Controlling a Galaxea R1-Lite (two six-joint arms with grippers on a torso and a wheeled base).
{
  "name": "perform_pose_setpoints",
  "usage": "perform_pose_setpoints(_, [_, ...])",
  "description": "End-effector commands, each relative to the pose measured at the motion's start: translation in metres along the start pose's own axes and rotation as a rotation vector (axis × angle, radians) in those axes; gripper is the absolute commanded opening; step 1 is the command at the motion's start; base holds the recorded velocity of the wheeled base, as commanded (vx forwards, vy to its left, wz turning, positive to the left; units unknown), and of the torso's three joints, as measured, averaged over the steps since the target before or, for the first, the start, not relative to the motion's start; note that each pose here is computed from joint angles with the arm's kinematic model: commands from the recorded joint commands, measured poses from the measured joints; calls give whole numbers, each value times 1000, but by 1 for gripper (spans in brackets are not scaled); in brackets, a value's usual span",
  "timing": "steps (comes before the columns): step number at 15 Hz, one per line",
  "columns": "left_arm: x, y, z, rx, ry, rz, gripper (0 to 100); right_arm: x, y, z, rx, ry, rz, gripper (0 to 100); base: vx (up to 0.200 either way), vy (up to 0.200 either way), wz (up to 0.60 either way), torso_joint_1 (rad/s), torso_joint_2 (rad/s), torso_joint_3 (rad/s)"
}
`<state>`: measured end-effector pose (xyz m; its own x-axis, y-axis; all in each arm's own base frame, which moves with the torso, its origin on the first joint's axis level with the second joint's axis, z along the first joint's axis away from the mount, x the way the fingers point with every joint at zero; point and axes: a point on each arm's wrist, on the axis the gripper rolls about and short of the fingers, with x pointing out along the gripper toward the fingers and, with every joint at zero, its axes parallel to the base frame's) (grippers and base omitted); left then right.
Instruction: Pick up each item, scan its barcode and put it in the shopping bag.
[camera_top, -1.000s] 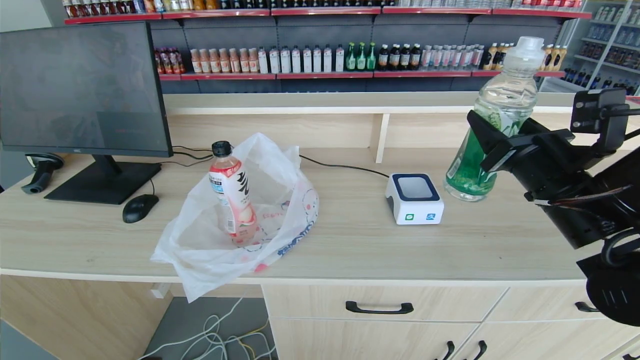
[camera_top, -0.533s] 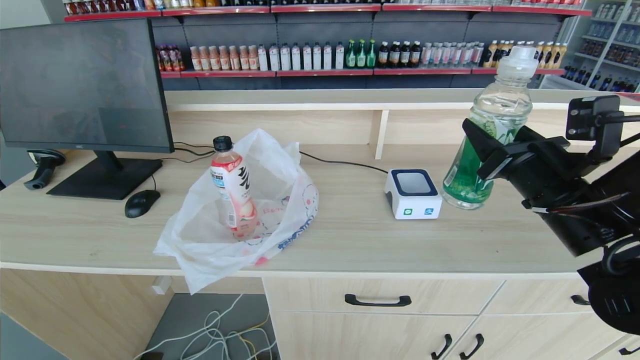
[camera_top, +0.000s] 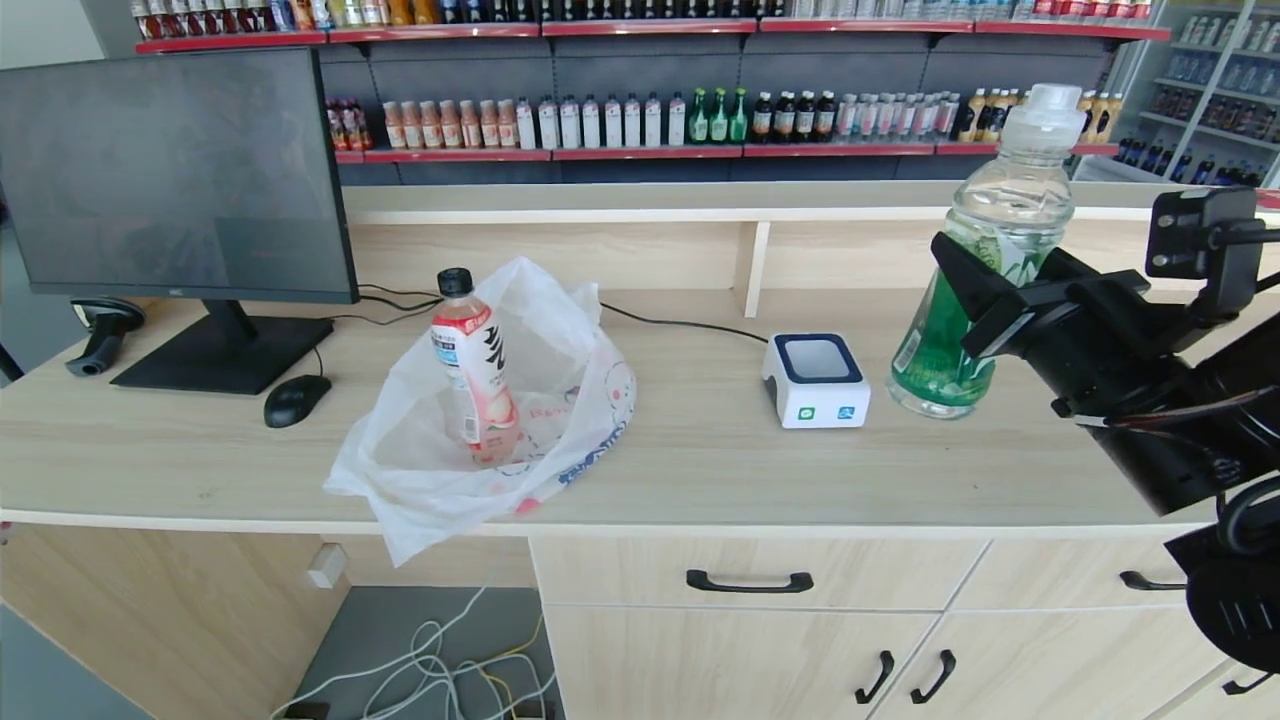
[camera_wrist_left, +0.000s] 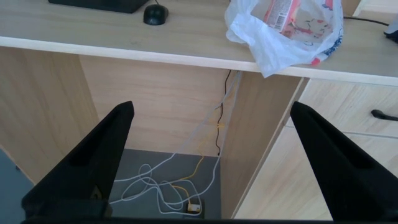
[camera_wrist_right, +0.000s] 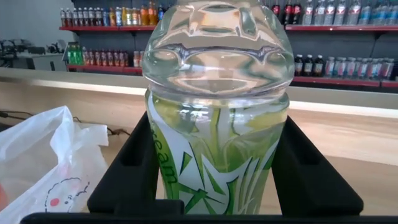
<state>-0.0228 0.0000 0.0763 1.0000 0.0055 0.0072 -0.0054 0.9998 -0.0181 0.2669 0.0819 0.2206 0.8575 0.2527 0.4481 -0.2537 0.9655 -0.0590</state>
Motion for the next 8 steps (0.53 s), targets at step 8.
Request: perform_pose_setpoints(8, [0, 0, 0, -3, 1, 1, 100, 2, 4, 1, 5, -7, 11, 0, 0, 200, 0, 2, 4, 4])
